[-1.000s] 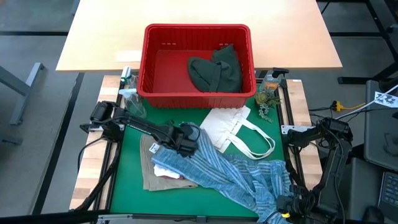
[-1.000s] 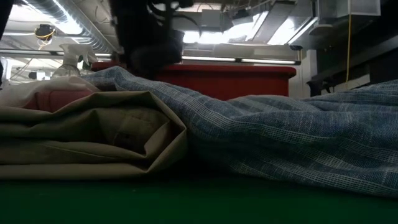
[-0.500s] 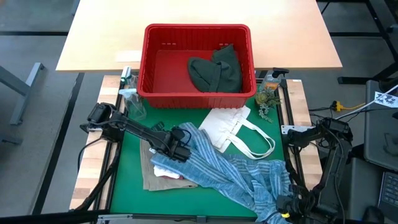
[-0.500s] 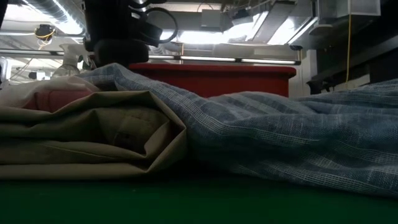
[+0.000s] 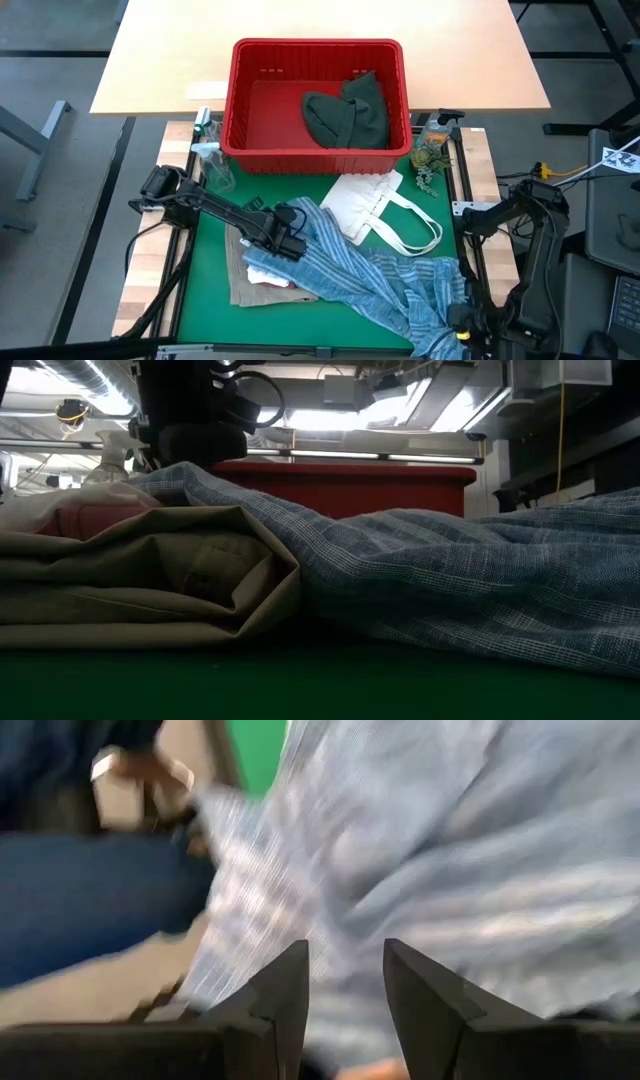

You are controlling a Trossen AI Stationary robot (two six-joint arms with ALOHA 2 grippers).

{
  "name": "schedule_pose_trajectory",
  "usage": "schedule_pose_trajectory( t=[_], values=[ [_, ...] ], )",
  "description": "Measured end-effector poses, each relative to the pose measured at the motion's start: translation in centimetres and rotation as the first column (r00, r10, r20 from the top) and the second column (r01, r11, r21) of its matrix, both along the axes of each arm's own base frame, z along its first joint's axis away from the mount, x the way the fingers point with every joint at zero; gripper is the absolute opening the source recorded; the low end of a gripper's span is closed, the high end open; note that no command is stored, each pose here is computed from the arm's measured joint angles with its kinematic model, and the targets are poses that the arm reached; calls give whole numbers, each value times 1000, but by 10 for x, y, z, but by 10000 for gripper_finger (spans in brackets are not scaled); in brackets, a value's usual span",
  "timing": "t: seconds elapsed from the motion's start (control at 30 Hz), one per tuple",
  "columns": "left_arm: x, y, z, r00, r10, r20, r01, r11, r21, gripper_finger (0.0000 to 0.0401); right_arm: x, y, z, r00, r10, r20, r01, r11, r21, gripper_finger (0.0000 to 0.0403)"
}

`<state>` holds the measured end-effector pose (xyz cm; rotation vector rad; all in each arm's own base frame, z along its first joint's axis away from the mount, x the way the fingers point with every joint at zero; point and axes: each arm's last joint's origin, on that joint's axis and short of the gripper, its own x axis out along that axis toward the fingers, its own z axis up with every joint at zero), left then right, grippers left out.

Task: Fold Laundry from Bin
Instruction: Fold the blue polo shirt

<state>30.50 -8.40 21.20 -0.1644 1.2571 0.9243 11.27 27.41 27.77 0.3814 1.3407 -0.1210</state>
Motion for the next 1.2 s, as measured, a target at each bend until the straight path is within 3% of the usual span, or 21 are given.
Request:
schedule_pose_trajectory(
  t=[0.1,0.2,0.37,0.57,0.73,1.2],
  values=[
    [0,-2,0,1000,-6,9,6,1000,-3,136,1,-13,5,988,2,152,20,990,-139,131],
    [0,-3,0,1000,-9,10,9,1000,-4,137,9,-27,7,958,-10,287,95,954,-286,131],
    [1,-3,0,1000,-3,20,3,1000,-7,137,31,-49,8,960,-21,279,138,903,-407,131],
    [2,-4,2,999,-9,52,10,1000,-23,137,54,-67,5,996,-33,82,63,915,-399,131],
    [1,-6,2,999,-7,36,9,998,-56,137,65,-83,5,992,-123,-39,99,918,-385,131],
    [-4,-20,3,997,-60,39,61,998,-31,137,85,-104,-3,965,-240,-101,174,883,-435,131]
  ],
)
